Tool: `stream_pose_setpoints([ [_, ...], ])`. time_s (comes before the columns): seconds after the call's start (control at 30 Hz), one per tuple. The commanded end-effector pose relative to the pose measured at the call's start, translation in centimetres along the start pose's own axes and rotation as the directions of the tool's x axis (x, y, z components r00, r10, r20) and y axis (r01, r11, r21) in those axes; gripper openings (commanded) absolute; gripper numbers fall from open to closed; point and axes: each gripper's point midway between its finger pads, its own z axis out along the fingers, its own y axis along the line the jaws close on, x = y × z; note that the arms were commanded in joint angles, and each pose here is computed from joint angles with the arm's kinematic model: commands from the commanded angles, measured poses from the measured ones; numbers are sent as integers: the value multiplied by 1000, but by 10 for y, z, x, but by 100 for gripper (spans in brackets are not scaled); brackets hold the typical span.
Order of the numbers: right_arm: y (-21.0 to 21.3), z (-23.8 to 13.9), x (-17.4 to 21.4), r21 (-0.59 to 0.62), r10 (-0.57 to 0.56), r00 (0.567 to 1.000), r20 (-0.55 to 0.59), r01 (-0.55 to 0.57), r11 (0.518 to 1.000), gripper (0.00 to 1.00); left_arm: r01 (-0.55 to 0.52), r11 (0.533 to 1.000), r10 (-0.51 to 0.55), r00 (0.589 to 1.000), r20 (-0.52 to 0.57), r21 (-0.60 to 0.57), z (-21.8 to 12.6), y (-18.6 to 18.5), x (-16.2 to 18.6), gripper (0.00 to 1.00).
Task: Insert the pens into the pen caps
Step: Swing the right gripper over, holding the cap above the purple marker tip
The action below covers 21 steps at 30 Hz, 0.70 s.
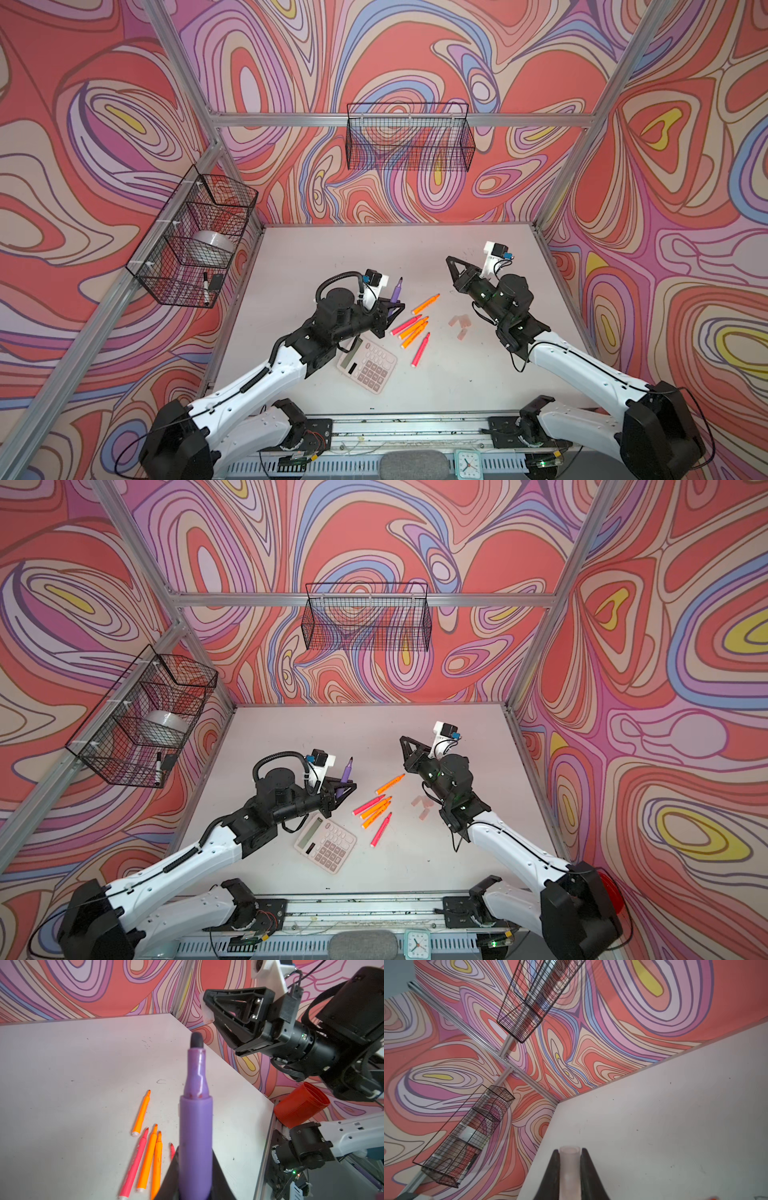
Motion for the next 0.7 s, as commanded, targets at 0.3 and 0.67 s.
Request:
stream_pose_setpoints([
  [0.3, 55, 1, 14, -257, 118, 993, -20, -119, 959, 0, 100, 987, -108, 993, 51, 126, 20, -33, -14, 0],
  [0.67, 58, 11, 39, -237, 131, 991, -42, -137, 962, 0, 129, 985, -135, 990, 45, 112, 31, -29, -11, 0],
])
